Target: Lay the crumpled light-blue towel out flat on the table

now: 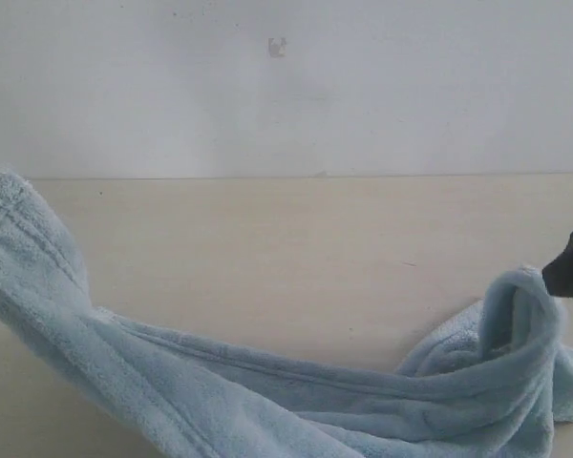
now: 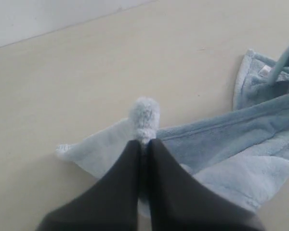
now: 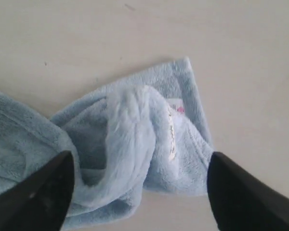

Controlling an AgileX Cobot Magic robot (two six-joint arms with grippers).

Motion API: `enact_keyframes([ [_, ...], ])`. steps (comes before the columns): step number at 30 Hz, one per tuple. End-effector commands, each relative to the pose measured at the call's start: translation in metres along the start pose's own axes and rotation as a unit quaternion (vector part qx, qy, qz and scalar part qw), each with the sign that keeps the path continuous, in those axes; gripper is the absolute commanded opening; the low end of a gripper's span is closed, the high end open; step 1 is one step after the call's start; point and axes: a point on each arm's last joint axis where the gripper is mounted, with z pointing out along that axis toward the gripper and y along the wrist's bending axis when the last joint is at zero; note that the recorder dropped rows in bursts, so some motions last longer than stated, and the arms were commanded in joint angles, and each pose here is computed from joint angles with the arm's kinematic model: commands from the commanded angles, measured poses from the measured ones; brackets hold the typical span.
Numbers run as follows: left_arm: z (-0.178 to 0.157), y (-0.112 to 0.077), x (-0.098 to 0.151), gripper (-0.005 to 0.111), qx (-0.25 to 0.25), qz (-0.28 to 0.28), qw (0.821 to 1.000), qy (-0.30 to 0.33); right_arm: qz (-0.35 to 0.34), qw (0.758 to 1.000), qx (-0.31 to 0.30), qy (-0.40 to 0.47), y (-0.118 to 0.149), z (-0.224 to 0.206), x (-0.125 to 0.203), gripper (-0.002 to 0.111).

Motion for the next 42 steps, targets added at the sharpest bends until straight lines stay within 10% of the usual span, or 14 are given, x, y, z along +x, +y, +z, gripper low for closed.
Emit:
enact_keyframes([
  [1,-0.001,0.0,-0.014,0.004,0.006,-0.053,0.996,-0.074,-0.074,0.992,-0.013,-0.102,0.014,-0.045,-0.002,0.064],
  [11,-0.002,-0.002,-0.019,0.004,0.018,-0.07,0.992,-0.1,-0.222,0.955,-0.161,0.108,0.066,-0.046,0.04,0.064],
  [26,-0.001,-0.002,-0.016,0.004,0.017,-0.066,0.994,-0.081,-0.411,0.871,-0.167,0.214,0.13,0.033,0.076,0.064],
  [42,-0.001,-0.002,-0.015,0.004,0.015,-0.06,0.995,-0.079,-0.397,0.895,-0.146,0.14,0.152,0.088,0.096,0.064],
])
